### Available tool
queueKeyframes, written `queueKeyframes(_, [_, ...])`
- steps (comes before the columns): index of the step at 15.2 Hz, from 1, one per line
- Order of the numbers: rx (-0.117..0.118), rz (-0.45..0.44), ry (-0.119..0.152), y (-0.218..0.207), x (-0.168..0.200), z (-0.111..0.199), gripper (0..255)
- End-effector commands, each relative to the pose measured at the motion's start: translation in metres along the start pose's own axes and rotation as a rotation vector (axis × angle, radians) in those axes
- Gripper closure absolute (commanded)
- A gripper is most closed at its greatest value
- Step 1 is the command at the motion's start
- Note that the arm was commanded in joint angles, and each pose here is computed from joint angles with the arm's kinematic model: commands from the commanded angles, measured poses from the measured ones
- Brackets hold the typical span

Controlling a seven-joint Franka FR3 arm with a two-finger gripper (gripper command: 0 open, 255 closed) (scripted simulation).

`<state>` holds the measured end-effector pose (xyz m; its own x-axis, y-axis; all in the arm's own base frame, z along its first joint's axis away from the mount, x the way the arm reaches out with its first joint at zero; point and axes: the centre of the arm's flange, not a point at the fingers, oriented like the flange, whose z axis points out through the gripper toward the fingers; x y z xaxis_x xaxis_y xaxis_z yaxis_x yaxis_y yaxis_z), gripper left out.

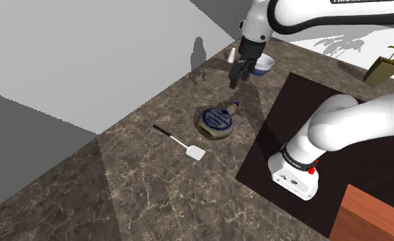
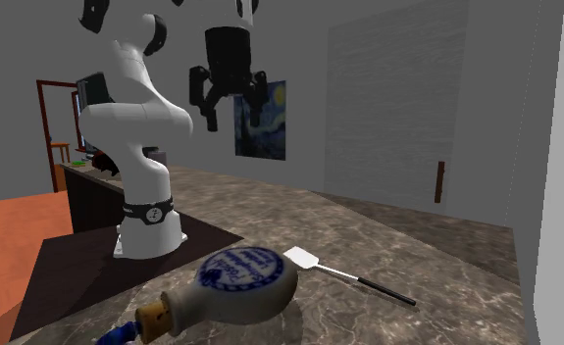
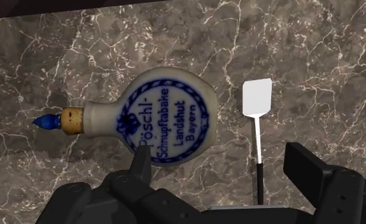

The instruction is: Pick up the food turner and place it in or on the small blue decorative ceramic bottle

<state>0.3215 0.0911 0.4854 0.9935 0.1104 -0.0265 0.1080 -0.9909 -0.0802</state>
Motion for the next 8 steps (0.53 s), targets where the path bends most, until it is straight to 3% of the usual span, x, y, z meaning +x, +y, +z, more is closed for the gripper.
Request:
queueKeyframes(1, [-0.005, -0.008, 0.009, -0.014, 0.01, 0.02, 0])
queueKeyframes(8, [-0.027, -0.036, 0.033, -0.06, 0.042, 0.094, 0])
